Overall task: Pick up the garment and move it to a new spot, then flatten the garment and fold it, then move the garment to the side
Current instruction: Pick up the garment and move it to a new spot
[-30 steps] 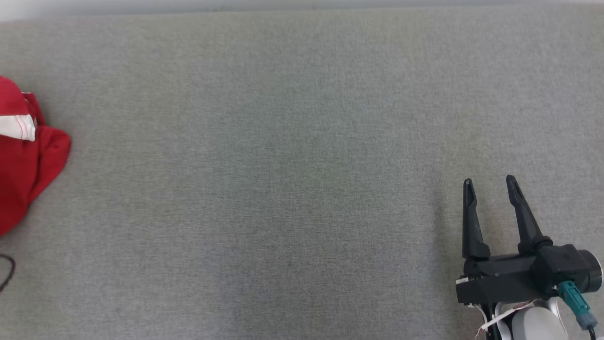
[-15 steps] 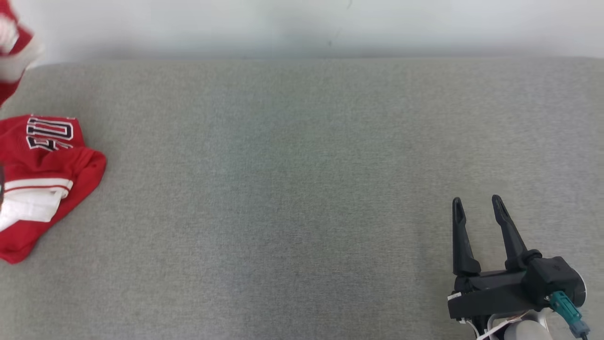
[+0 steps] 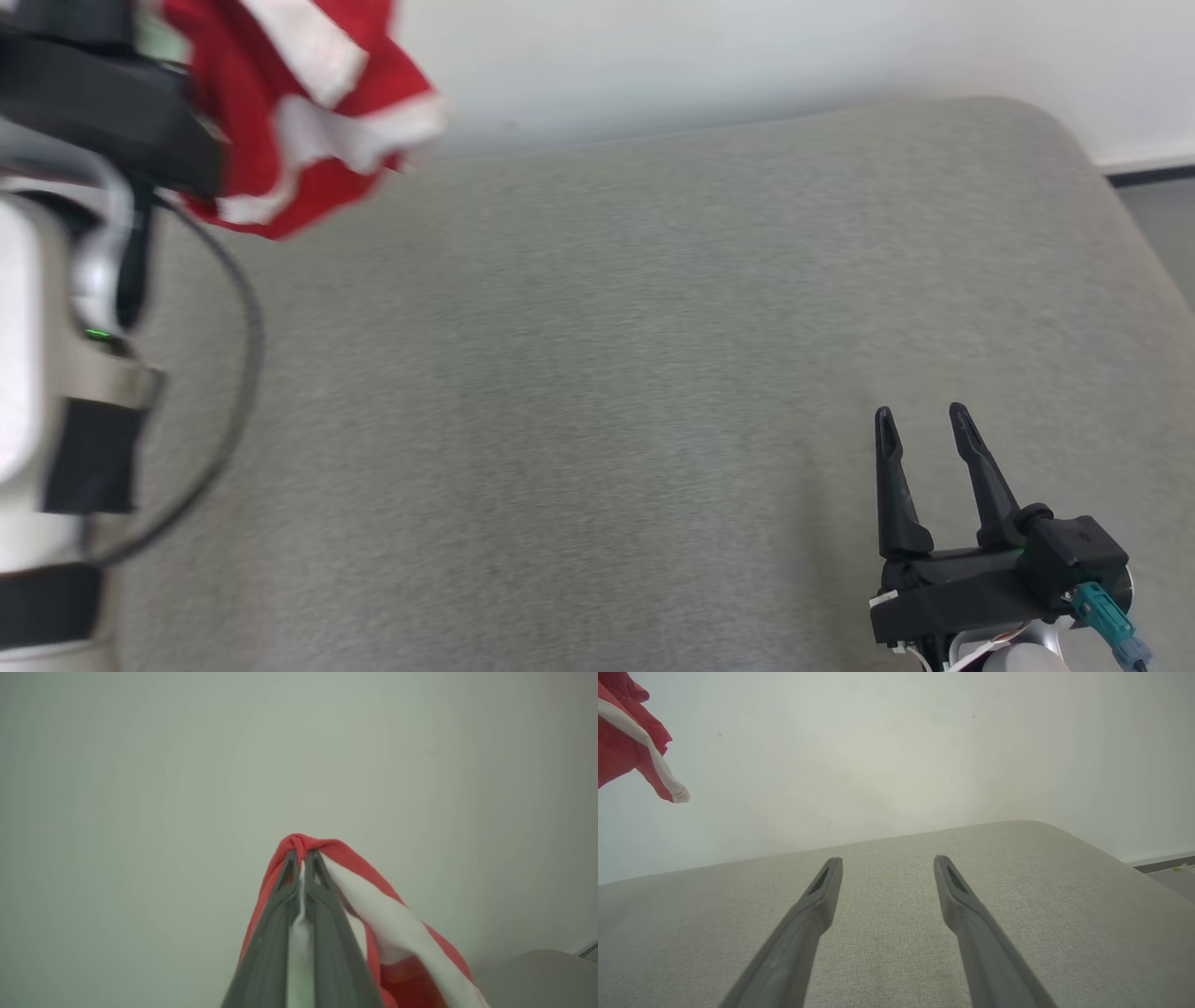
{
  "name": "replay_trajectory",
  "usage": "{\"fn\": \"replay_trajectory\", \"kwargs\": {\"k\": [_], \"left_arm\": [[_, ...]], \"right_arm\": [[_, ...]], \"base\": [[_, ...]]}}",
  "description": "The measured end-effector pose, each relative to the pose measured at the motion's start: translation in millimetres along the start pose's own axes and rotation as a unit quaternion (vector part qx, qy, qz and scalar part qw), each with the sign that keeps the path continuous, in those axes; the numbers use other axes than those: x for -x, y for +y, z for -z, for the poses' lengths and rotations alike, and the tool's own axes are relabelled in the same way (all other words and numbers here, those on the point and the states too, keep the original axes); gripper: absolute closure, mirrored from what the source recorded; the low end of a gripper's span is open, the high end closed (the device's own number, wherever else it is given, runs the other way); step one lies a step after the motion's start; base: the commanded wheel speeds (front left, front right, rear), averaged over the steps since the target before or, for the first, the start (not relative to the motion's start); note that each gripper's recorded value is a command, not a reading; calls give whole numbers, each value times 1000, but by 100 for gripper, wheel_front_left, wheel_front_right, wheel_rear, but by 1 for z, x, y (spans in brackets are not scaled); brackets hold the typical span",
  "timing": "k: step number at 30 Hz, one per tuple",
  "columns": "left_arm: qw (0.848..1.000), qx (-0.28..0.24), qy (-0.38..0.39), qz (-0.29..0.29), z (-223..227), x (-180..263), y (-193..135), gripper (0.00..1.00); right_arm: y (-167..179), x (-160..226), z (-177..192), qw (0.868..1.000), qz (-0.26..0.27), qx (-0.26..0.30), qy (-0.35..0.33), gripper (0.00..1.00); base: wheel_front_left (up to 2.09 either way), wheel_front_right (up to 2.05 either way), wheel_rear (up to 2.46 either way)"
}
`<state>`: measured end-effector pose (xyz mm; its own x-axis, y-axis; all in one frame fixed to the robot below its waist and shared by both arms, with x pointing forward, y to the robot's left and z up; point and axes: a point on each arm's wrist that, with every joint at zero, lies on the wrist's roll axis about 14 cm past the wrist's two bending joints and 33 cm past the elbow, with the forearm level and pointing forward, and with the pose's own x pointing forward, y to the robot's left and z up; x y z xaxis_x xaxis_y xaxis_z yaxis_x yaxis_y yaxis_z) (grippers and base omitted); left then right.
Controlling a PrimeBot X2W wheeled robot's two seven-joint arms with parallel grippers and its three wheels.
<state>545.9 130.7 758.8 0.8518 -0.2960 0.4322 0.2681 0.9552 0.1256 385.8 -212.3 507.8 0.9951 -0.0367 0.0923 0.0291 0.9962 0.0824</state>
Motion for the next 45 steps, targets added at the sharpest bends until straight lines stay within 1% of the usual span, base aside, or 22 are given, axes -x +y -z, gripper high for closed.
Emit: {"fn": "replay_trajectory", "kwargs": {"k": [3,6,10,14,17,22,24,25,26,29,31,34,36,39,45], "left_arm": [[998,34,9,51,13,-7,-52,100],[992,71,28,97,32,-8,-99,100],[982,128,65,126,66,0,-145,100],[970,141,130,147,118,22,-181,100],[957,135,196,167,164,52,-207,100],[925,148,295,187,224,105,-238,100],[910,134,342,192,246,128,-242,100],[907,126,352,196,252,136,-242,52],[910,126,344,196,251,137,-242,0],[921,148,309,188,236,128,-243,0],[932,158,274,179,220,118,-240,0],[946,160,232,163,198,106,-230,0],[956,158,201,142,180,99,-215,0],[966,144,183,113,170,99,-190,0],[980,102,167,39,159,123,-123,0]], "right_arm": [[-15,10,-4,1000,22,4,-2,0],[-28,19,-7,999,43,6,-4,0],[-41,30,-10,998,64,6,-6,0],[-51,40,-11,997,82,7,-4,0],[-59,46,-11,995,96,10,-2,0],[-67,50,-8,994,109,13,6,0],[-66,48,-7,994,106,13,7,0],[-65,47,-6,994,105,13,8,0],[-64,46,-6,995,102,12,7,0],[-60,43,-6,995,96,9,5,0],[-58,43,-6,996,93,7,5,0],[-54,43,-6,996,88,2,4,0],[-48,42,-6,997,79,0,1,0],[-41,41,-7,998,67,0,-1,0],[-22,38,-9,999,37,-4,-7,0]], "base": [[0,0,0],[0,0,0],[0,0,0],[0,0,0],[0,0,0],[0,0,0],[0,0,0],[0,0,0],[0,0,0],[0,0,0],[0,0,0],[0,0,0],[0,0,0],[0,0,0],[0,0,0]]}}
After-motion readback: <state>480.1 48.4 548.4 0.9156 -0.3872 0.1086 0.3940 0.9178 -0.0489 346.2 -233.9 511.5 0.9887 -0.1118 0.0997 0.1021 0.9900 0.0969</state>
